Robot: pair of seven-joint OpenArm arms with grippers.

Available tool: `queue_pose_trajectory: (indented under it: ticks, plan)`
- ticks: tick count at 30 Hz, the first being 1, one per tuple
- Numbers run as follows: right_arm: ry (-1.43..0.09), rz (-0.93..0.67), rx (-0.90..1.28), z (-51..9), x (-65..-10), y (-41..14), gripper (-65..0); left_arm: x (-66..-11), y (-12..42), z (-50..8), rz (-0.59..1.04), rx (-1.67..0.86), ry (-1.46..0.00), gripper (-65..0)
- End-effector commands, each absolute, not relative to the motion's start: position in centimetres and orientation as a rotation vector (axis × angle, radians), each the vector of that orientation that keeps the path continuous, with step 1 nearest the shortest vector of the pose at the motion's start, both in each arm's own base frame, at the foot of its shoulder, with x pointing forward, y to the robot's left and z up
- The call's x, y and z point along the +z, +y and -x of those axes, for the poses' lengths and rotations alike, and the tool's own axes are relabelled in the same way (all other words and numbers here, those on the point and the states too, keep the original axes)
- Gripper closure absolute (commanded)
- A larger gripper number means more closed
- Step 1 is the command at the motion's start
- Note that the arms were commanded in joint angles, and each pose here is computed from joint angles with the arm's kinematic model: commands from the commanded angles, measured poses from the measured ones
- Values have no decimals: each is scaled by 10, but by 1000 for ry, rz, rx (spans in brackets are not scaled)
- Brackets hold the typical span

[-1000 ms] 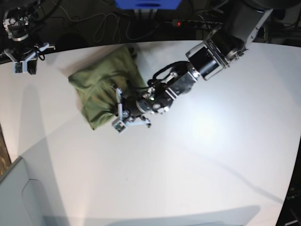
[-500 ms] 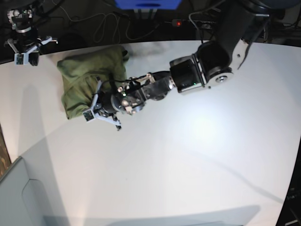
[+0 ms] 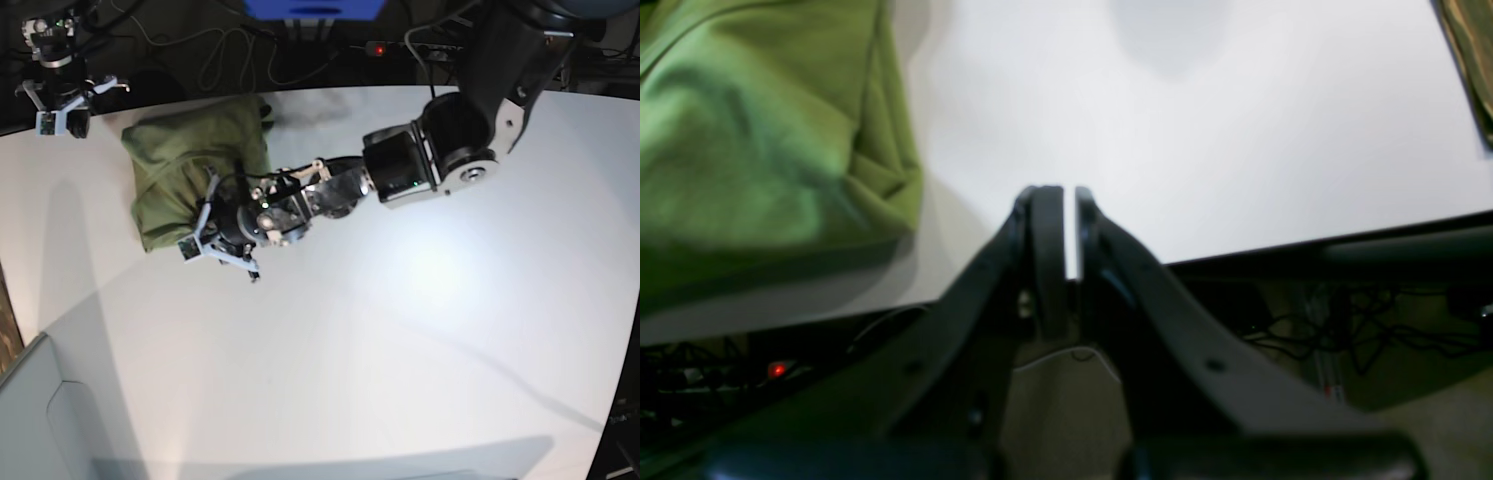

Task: Fold the T-shirt properly
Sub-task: 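Drag the bundle with the left gripper toward the right gripper's side, then release the bundle and pat it square with the right gripper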

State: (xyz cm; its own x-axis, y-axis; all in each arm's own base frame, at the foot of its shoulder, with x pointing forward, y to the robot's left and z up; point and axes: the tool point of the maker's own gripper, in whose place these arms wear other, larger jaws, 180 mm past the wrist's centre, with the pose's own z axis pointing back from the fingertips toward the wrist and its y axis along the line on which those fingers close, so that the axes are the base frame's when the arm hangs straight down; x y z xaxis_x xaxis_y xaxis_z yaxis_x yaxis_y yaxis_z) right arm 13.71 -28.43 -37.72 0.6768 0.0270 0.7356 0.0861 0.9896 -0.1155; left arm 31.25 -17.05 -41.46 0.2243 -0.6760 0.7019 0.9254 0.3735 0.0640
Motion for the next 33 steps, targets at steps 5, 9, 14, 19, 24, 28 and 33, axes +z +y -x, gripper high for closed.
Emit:
queue_pose_trajectory:
  ticks: [5, 9, 14, 19, 24, 28, 33]
  plan:
    - [-870, 144, -12, -143, -367, -284, 0, -385, -163, -340, 409, -1068, -767, -192]
    - [-870, 144, -12, -143, -367, -284, 0, -367, -154, -355, 417, -1006, -798, -193]
    - [-869, 144, -10, -143, -367, -284, 0, -363, -144, -357, 437, -954, -812, -272]
    - [-869, 146, -8, -143, -366, -284, 0, -357, -144, -357, 444, -956, -827, -416]
    - [-881, 114, 27, -152, -366, -271, 0, -340, -112, -371, 432, -907, -881, -417]
    - [-889, 58, 98, -159, -365, -244, 0, -331, -49, -380, 450, -671, -939, -417]
    - [-906, -11, 222, -179, -363, -218, 0, -327, 46, -369, 417, -343, -1004, -417]
